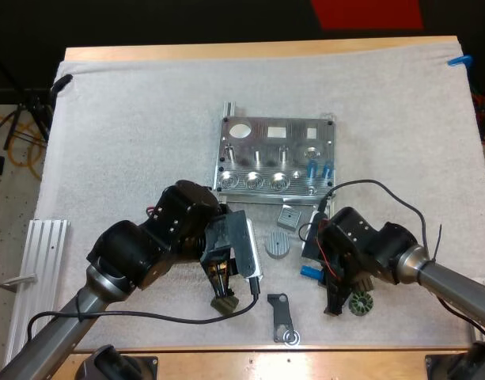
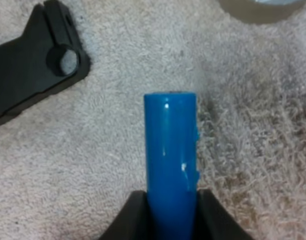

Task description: Load cells from right to left

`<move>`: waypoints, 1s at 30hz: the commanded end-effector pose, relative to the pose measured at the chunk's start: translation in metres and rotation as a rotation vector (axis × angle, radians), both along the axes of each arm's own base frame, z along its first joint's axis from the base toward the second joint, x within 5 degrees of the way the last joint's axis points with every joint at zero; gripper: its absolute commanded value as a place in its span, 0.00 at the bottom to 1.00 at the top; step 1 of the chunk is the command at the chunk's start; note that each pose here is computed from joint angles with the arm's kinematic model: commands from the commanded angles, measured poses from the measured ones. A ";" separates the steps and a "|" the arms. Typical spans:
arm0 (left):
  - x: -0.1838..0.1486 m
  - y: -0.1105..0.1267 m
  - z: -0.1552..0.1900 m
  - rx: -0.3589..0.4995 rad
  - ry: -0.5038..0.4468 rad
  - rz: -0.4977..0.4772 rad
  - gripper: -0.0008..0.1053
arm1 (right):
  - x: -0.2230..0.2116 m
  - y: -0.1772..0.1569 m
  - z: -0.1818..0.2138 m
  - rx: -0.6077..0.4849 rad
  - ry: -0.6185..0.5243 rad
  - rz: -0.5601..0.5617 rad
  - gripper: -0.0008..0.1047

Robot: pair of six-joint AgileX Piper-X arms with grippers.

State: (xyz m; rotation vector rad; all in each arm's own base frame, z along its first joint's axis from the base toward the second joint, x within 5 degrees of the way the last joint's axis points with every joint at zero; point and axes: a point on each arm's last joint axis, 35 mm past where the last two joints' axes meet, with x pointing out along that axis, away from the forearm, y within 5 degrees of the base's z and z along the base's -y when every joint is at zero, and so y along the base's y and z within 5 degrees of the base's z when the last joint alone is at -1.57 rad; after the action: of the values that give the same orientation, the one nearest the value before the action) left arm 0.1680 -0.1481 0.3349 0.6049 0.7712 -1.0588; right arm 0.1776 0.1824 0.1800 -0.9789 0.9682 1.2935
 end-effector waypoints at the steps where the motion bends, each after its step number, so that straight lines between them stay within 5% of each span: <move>1: 0.000 0.000 0.002 -0.018 -0.013 -0.006 0.55 | 0.001 0.002 -0.001 0.014 0.005 0.016 0.21; 5: 0.000 -0.001 0.003 -0.023 -0.019 -0.006 0.55 | 0.002 0.002 -0.001 0.011 0.005 0.009 0.54; 18: 0.003 -0.003 0.005 -0.028 -0.071 -0.045 0.55 | -0.003 -0.003 0.014 0.033 0.011 -0.079 0.53; 30: 0.016 -0.015 -0.014 0.030 -0.042 -0.107 0.55 | -0.033 -0.030 0.073 0.187 0.048 -0.374 0.53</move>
State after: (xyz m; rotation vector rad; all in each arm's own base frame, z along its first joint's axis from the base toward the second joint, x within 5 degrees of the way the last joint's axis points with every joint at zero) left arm 0.1842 -0.1617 0.3206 0.6996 0.7312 -1.1171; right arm 0.1472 0.1539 0.2472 -0.6233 0.9903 1.0769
